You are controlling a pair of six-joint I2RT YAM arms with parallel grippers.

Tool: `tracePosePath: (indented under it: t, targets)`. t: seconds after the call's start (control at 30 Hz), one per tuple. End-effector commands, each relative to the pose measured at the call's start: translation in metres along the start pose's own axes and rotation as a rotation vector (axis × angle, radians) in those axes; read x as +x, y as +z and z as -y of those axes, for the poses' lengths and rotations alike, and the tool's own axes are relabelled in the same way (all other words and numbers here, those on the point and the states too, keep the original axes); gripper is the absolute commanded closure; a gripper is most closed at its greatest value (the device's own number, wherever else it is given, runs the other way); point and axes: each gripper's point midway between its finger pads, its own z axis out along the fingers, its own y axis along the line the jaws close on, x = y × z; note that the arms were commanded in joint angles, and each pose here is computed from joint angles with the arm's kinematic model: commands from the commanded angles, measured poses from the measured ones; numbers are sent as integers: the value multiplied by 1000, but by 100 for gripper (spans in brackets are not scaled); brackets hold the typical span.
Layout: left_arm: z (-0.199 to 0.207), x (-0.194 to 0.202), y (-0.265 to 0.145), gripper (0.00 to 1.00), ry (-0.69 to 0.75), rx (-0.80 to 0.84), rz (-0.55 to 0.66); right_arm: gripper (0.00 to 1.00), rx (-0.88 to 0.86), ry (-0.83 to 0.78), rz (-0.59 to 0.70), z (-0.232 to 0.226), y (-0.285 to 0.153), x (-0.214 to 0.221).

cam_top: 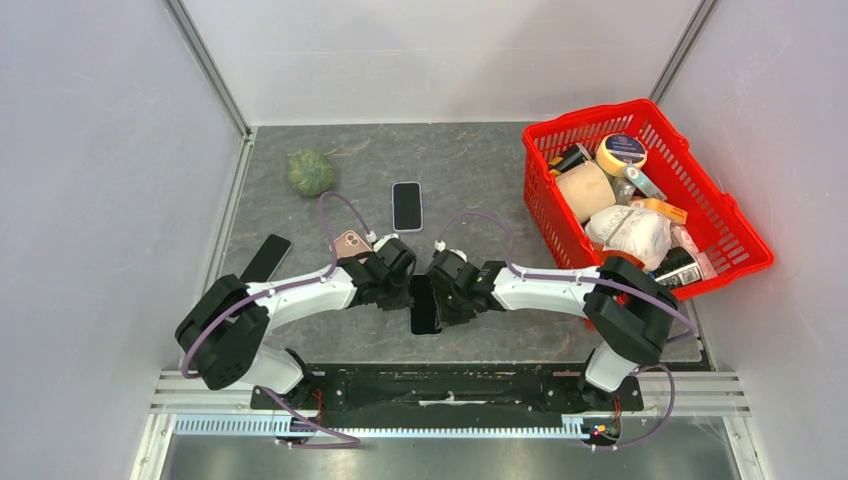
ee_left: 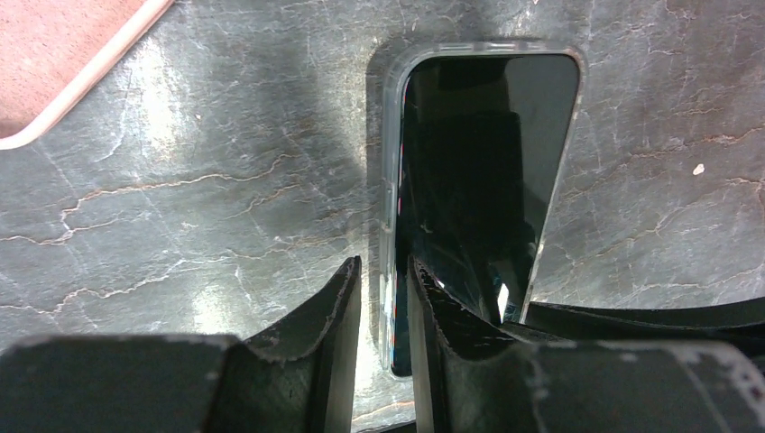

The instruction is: Put the phone into the phone case

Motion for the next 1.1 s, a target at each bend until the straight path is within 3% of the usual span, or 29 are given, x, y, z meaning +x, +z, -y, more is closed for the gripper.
tracePosePath:
  t: [0.0, 0.2, 0.4, 0.5, 0.77, 0.93, 1.07]
  targets:
    - [3, -2, 4, 69, -2, 8, 8, 76, 138, -38, -35, 23, 16, 18]
    - [3, -3, 6, 69, -1, -3, 8, 82, 244, -78, -52, 38, 30, 34]
    - [2, -8, 2, 69, -2, -11, 30, 79, 251, -74, -30, 35, 29, 30]
    - [2, -14, -5, 65, 1, -13, 56, 69, 189, -59, 37, 22, 5, 6]
    - [16, -24, -19, 19, 29, 31, 104, 32, 97, -19, 250, 11, -76, -62]
    - [30, -22, -16, 16, 81, 31, 106, 18, 103, 37, 320, 30, -101, -83]
    - [41, -20, -11, 15, 131, 13, 104, 14, 109, 50, 334, 39, -109, -86]
